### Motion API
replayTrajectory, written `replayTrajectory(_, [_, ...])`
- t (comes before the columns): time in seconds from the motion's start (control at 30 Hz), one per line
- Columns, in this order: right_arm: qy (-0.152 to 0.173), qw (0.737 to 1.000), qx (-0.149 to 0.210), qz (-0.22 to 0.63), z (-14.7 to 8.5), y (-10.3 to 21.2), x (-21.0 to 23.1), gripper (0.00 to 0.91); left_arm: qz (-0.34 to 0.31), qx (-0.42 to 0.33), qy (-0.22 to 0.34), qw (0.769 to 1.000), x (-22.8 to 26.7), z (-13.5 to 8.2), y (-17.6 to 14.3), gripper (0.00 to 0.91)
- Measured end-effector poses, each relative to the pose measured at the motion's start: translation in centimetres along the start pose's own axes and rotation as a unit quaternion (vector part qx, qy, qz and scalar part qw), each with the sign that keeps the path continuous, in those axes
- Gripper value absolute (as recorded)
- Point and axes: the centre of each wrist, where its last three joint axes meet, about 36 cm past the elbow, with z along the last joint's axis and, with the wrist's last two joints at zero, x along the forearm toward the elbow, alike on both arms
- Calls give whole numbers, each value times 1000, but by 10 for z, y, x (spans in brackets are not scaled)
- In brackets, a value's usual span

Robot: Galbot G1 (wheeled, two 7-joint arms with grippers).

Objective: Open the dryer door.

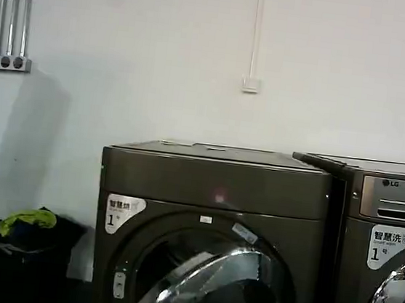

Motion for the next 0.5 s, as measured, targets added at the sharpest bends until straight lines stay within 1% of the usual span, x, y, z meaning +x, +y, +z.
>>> replayTrajectory(0.2, [13,995,36,90,-9,-4,32,907,19,17,-15,1000,-12,1,-6,907])
replayTrajectory(0.3, [11,990,46,133,-17,-6,54,907,30,21,-21,999,-21,2,-8,907])
replayTrajectory(0.5, [5,974,78,214,-32,-4,101,907,45,27,-36,998,-42,6,-12,907])
